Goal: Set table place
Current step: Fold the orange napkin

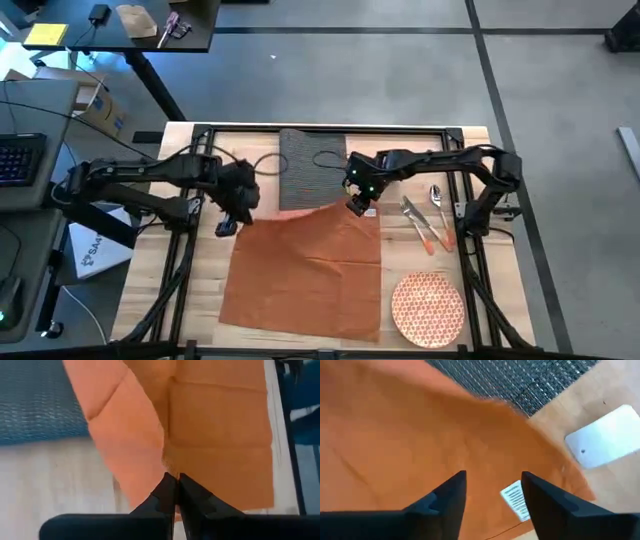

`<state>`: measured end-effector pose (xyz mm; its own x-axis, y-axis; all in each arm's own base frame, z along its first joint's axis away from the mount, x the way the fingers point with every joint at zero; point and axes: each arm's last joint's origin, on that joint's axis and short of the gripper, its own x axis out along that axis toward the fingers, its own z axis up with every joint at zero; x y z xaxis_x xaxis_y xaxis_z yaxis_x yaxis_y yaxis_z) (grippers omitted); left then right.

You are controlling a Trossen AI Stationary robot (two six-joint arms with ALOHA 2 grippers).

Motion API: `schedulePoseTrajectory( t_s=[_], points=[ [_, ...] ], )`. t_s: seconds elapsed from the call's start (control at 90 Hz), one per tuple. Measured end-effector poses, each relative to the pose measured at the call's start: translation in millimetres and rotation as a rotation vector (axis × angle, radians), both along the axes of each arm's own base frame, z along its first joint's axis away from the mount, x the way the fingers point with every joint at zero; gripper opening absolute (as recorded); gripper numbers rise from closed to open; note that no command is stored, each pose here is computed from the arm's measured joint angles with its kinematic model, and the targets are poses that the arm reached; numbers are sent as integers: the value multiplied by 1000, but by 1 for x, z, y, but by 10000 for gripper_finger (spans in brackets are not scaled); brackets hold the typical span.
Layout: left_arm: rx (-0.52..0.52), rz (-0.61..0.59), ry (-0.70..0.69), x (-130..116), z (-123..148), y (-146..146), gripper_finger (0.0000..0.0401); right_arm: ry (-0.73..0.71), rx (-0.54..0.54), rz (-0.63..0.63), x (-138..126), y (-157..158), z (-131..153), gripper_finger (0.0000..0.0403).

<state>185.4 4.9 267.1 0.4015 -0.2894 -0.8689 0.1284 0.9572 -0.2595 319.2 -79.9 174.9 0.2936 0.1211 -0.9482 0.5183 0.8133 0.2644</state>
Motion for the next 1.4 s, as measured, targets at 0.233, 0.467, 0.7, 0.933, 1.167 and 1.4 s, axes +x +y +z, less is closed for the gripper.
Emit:
schedulePoseTrajectory(
  t_s=[0.233,0.467,0.7,0.933,1.167,1.4],
  points=[
    [-8,26,41,4,-4,-4,0,20,-68,140,-1,-1,-4,203],
    [-11,34,52,6,-6,-4,0,77,-180,297,-1,-3,11,201],
    [-16,49,56,6,-6,-4,0,99,-173,390,-2,-23,-3,201],
    [-14,51,58,6,-6,-4,0,68,-102,524,0,-30,-19,190],
    [-18,67,62,6,-6,-4,0,47,-70,638,3,-22,-25,58],
    [91,219,84,3,-5,2,0,151,-50,640,6,-11,-6,1]
  ],
)
